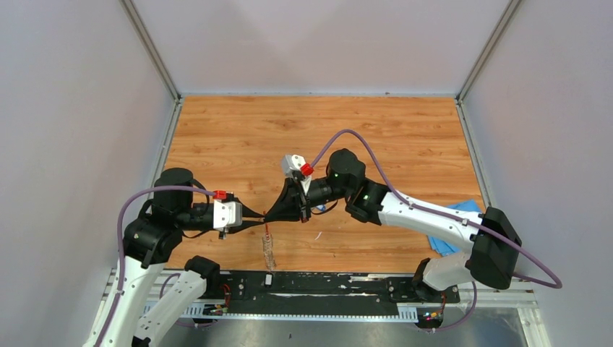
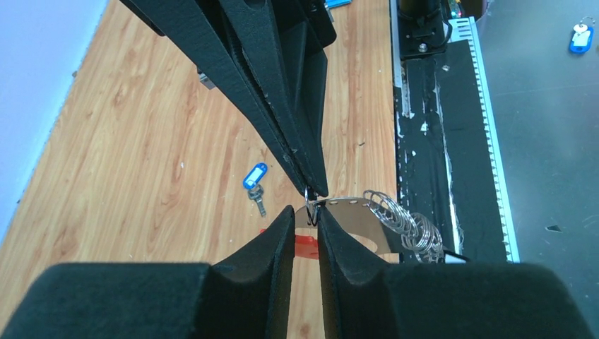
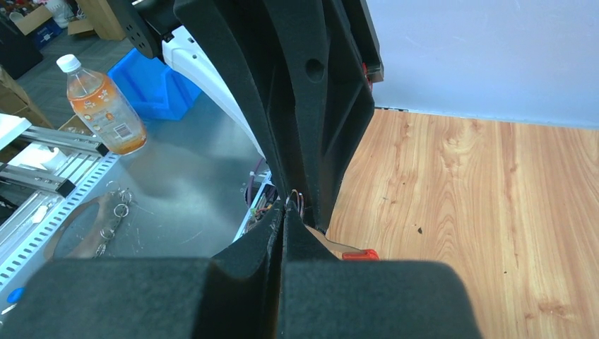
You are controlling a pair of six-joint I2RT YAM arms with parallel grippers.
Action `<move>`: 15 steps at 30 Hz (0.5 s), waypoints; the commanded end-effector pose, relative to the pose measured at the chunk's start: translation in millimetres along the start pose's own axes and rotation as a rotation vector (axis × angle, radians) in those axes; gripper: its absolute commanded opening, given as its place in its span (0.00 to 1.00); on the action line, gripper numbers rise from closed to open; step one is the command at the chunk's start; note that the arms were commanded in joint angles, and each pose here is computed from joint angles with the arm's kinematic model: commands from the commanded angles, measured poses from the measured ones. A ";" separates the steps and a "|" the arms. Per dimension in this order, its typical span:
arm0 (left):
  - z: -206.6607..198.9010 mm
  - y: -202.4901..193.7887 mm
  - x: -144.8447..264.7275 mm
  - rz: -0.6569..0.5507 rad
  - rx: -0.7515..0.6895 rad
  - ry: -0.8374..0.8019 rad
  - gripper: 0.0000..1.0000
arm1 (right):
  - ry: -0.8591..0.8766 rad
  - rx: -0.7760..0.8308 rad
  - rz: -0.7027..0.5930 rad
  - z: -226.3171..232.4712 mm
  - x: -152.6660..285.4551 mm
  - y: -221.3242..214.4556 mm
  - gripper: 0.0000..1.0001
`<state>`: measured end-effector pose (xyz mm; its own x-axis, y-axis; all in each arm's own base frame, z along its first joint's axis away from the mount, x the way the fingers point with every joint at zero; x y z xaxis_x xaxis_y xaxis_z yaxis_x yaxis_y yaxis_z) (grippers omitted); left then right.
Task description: Put the keys on the keyring
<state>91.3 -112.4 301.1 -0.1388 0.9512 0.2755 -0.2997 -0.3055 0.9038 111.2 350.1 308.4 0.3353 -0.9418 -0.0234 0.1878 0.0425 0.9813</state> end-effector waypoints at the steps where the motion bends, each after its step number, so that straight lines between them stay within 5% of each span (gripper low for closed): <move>1: -0.3 1.0 0.6 -0.002 0.014 0.000 0.20 | 0.026 0.070 -0.024 5.9 -5.7 17.2 0.00; 10: 0.5 -2.4 1.8 0.018 -0.005 0.020 0.01 | 0.042 0.063 0.001 8.2 -5.2 13.7 0.00; 15: 1.1 -1.0 0.7 0.011 0.013 0.010 0.06 | 0.044 0.060 0.018 8.2 -6.6 14.7 0.00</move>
<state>91.4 -111.7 299.7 -0.1436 0.9484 0.2827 -0.2914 -0.3135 0.9038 111.7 350.9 311.5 0.3383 -0.9410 -0.0069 0.1570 0.0492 0.9864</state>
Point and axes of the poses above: each gripper's point midway between its finger pads, its own x axis back along the fingers, its own z axis along the line the jaws close on, y = z × x, the point moved 7 cm from there along x, back along the fingers, and after that the axes turned 5 degrees about -x, right-handed, at the moved point
